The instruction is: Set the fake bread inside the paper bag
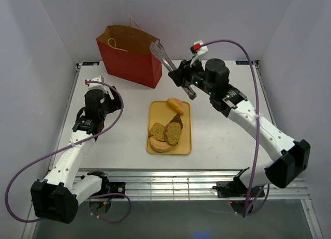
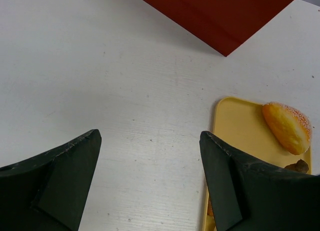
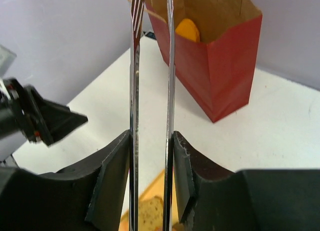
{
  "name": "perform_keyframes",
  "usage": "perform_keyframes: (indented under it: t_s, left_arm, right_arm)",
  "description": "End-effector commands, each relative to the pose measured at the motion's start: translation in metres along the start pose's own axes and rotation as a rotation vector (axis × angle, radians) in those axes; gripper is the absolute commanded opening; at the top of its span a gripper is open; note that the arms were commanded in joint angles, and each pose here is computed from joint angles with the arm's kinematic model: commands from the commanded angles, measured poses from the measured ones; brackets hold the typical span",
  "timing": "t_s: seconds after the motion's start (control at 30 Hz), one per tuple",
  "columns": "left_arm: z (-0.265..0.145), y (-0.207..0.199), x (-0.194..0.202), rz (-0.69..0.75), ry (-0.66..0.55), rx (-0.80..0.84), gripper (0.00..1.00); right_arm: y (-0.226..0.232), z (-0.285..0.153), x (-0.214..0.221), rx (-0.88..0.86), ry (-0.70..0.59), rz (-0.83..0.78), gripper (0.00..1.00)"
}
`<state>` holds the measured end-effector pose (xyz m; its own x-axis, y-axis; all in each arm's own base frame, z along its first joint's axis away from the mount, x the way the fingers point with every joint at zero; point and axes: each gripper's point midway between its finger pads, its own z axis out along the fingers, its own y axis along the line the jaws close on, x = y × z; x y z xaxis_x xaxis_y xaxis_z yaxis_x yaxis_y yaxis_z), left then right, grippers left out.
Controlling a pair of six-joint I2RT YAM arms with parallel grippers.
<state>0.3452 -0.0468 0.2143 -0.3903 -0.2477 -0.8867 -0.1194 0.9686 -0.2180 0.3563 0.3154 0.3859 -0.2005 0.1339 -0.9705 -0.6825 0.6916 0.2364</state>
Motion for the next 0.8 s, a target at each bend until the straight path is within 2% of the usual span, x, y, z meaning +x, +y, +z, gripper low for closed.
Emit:
perform_keyframes:
  t_s: [0.0,0.03,0.07,0.13,0.3,0.37,0.4,0.53,0.73,0.77]
  left_arm:
    - [-0.003,-0.003,-0.01,0.002,-0.028,0.006,0.9]
    - [-0.003,-0.004,-0.01,0.002,-0.03,0.012,0.9]
    - [-0.004,-0.004,-0.01,0.001,-0.03,0.015,0.9]
    - [-0.005,-0.005,-0.011,0.004,-0.031,0.022,0.91]
    - [-0.004,-0.002,-0.011,0.008,-0.03,0.005,0.98]
    - [-0.004,-0.003,-0.01,0.008,-0.029,0.008,0.98]
    - [-0.005,-0.003,-0.011,0.008,-0.03,0.012,0.95]
    - [-0.005,-0.004,-0.01,0.008,-0.029,0.015,0.91]
    - [-0.004,-0.002,-0.01,0.007,-0.028,0.003,0.95]
    - [-0.004,-0.002,-0.01,0.007,-0.03,0.002,0.95]
  right_arm:
    - [-0.003,-0.027,0.013,0.014,-0.001,-0.002,0.43]
    - [0.0,-0.038,0.012,0.012,-0.01,-0.002,0.43]
    - [-0.006,-0.043,0.037,0.029,0.036,0.011,0.44]
    - [-0.008,-0.057,0.047,0.036,0.047,0.014,0.44]
    - [-0.024,-0.088,0.1,0.103,0.144,0.019,0.44]
    - [-0.032,-0.096,0.109,0.142,0.153,0.012,0.45]
    - [-0.037,-0.102,0.118,0.164,0.169,0.006,0.45]
    - [-0.046,-0.109,0.14,0.194,0.228,0.004,0.47]
    - [-0.063,-0.104,0.164,0.235,0.311,-0.014,0.49]
    - [-0.064,-0.103,0.164,0.238,0.318,-0.02,0.52]
